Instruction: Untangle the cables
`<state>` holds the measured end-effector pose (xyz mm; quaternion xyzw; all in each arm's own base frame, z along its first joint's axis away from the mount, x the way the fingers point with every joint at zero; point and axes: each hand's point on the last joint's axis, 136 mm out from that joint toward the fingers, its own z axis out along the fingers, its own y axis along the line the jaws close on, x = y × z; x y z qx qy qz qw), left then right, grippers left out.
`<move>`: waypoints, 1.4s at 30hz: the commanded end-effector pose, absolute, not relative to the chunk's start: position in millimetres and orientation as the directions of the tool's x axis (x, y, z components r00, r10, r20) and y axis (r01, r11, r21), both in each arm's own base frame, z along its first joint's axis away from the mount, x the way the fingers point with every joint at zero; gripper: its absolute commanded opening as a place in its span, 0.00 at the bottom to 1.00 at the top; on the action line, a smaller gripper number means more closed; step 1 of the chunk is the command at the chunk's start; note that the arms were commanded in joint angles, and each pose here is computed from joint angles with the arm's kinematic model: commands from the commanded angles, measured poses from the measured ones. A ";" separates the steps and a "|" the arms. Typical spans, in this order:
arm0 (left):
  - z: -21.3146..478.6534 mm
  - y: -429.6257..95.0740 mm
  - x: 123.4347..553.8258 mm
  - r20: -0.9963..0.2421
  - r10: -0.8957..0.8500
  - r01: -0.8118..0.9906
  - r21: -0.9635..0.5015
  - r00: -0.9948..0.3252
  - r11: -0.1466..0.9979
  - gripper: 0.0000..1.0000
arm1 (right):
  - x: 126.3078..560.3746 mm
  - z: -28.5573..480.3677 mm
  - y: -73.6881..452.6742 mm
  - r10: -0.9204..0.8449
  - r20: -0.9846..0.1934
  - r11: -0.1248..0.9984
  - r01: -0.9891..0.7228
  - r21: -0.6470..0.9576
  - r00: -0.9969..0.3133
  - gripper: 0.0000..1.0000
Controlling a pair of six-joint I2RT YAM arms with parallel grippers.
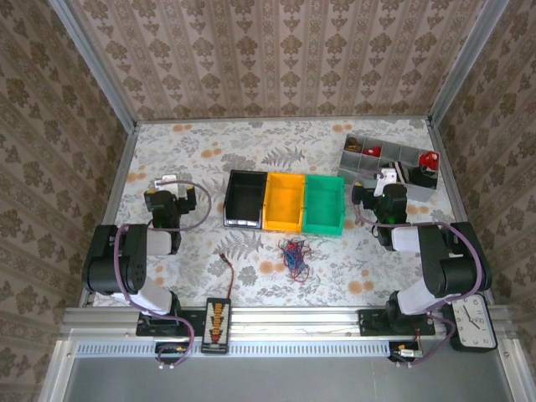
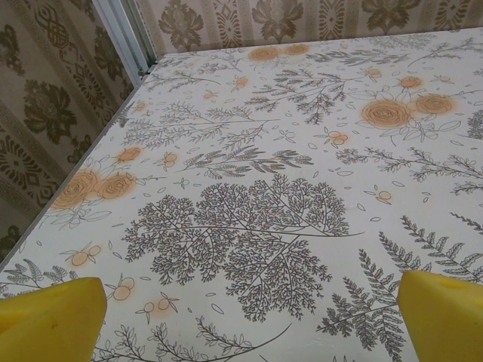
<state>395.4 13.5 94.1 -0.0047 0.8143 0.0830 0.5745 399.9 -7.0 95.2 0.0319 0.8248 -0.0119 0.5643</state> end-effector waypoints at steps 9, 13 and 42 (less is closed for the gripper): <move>144.3 -1.5 401.7 -0.903 0.138 -0.066 0.180 -0.406 0.981 1.00 | 400.3 143.3 -22.0 0.089 -0.901 0.983 0.184 0.010 -0.426 1.00; 201.1 -10.2 384.9 -0.906 0.046 -0.136 0.114 -0.420 0.984 1.00 | 375.7 187.1 -29.3 0.208 -0.856 0.932 0.361 0.027 -0.474 1.00; 90.6 -204.7 256.9 -0.644 0.051 0.191 -0.150 -0.763 0.970 1.00 | 221.8 99.3 225.8 -0.173 -0.489 0.944 -0.286 0.166 -0.855 0.36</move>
